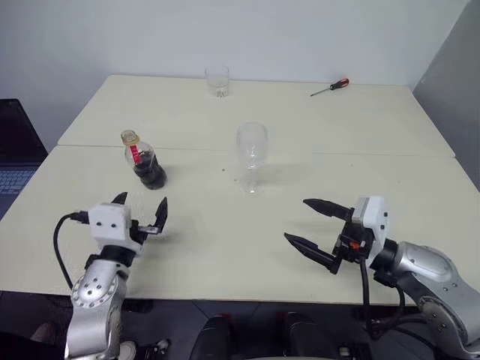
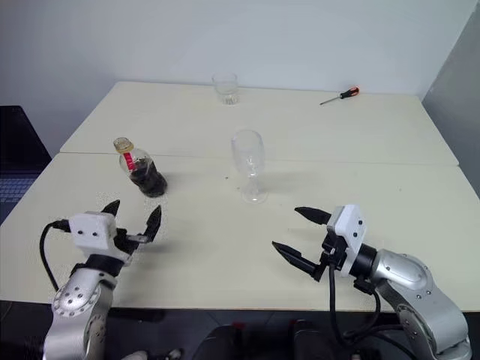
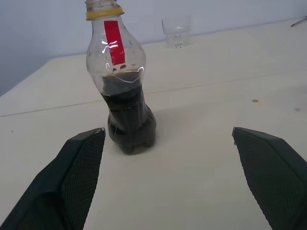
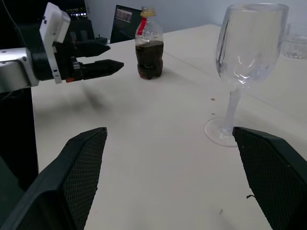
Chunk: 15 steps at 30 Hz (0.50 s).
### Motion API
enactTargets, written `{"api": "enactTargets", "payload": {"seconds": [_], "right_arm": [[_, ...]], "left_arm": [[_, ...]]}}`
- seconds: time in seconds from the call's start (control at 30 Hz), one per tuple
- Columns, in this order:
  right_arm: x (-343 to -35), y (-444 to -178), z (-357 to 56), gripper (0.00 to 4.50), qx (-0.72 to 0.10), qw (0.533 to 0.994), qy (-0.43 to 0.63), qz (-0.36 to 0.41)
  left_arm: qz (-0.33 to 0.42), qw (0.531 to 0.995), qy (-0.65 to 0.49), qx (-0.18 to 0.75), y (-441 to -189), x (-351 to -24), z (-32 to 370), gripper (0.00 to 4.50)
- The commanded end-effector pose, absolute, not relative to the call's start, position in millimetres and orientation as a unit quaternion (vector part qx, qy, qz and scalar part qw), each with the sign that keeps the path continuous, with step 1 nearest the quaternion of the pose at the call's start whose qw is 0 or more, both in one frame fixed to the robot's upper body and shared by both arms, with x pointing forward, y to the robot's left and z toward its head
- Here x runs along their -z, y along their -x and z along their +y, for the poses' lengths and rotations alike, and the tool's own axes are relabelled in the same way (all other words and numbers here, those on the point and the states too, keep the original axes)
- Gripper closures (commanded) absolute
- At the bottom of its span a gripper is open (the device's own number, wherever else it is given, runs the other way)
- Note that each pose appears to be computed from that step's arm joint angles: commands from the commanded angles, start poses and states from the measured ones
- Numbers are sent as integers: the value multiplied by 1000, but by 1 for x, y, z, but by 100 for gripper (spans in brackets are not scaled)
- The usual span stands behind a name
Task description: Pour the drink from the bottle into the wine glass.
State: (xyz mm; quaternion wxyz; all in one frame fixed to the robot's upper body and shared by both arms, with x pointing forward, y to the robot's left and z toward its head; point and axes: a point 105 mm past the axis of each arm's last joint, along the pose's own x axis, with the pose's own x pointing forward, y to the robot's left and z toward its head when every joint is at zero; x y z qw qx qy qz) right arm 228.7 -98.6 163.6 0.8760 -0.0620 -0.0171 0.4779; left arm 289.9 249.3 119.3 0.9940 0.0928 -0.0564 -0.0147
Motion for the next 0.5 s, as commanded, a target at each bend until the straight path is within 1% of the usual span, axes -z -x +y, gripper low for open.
{"api": "enactTargets", "payload": {"seconds": [0.03, 0.17, 0.5], "right_arm": [[-175, -224, -92, 3, -480, 874, 63, -38], [-181, -227, -90, 3, -475, 877, 61, -44], [-184, -225, -86, 3, -485, 872, 55, -43]], "left_arm": [[-89, 991, -102, 23, -303, -134, 238, 0], [-96, 990, -98, 20, -310, -136, 235, 0], [-118, 989, -89, -21, -334, -147, 251, 0]]}}
